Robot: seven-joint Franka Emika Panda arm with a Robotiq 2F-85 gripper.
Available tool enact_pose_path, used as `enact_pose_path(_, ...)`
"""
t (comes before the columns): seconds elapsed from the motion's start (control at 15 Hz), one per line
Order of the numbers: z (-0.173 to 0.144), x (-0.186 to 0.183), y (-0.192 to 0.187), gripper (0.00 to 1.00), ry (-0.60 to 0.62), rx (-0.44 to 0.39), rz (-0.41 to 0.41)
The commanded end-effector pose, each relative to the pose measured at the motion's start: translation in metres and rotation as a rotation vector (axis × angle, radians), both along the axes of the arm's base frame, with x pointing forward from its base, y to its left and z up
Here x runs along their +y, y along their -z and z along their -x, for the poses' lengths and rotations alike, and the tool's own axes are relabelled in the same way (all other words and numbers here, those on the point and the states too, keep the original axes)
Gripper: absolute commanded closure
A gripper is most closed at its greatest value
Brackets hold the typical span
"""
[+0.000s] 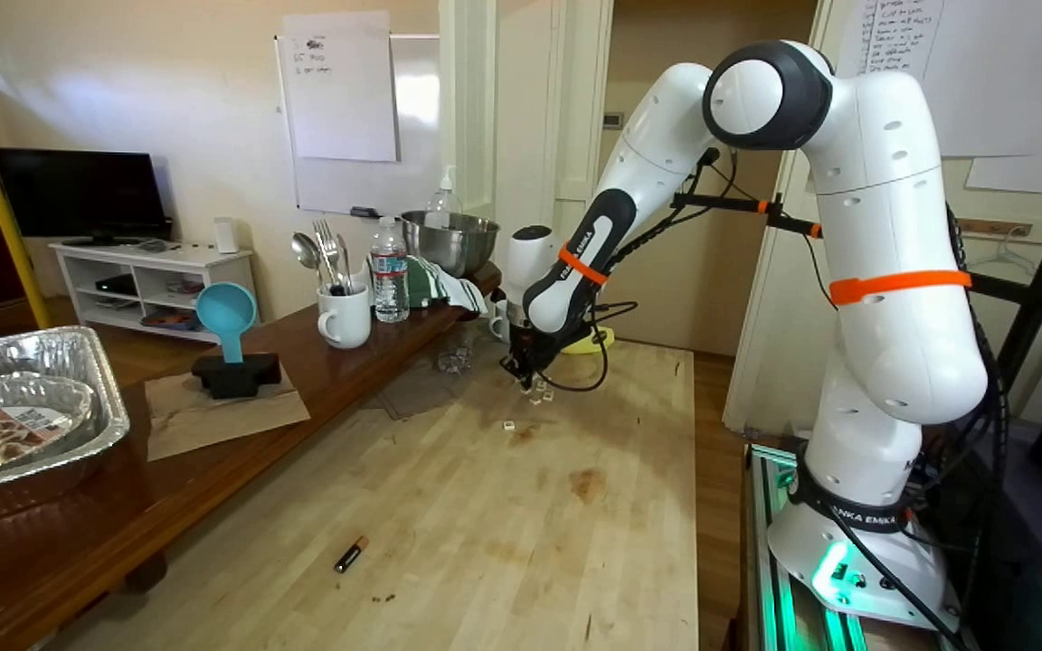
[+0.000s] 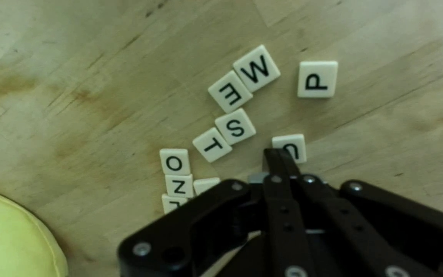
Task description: Move the letter pieces on the table
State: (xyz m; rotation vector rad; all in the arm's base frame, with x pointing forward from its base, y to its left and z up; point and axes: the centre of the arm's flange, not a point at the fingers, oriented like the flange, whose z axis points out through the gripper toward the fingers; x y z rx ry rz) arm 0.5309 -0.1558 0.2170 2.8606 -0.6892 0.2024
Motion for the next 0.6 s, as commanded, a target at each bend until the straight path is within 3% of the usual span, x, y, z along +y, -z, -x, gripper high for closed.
enact_pose_path(0.0, 0.000, 0.021, 0.016, 1.00, -0.151, -0.006, -0.008)
enact_pose_path(0.53, 0.010, 0.061, 0.016, 1.00, -0.500, -0.004, -0.020)
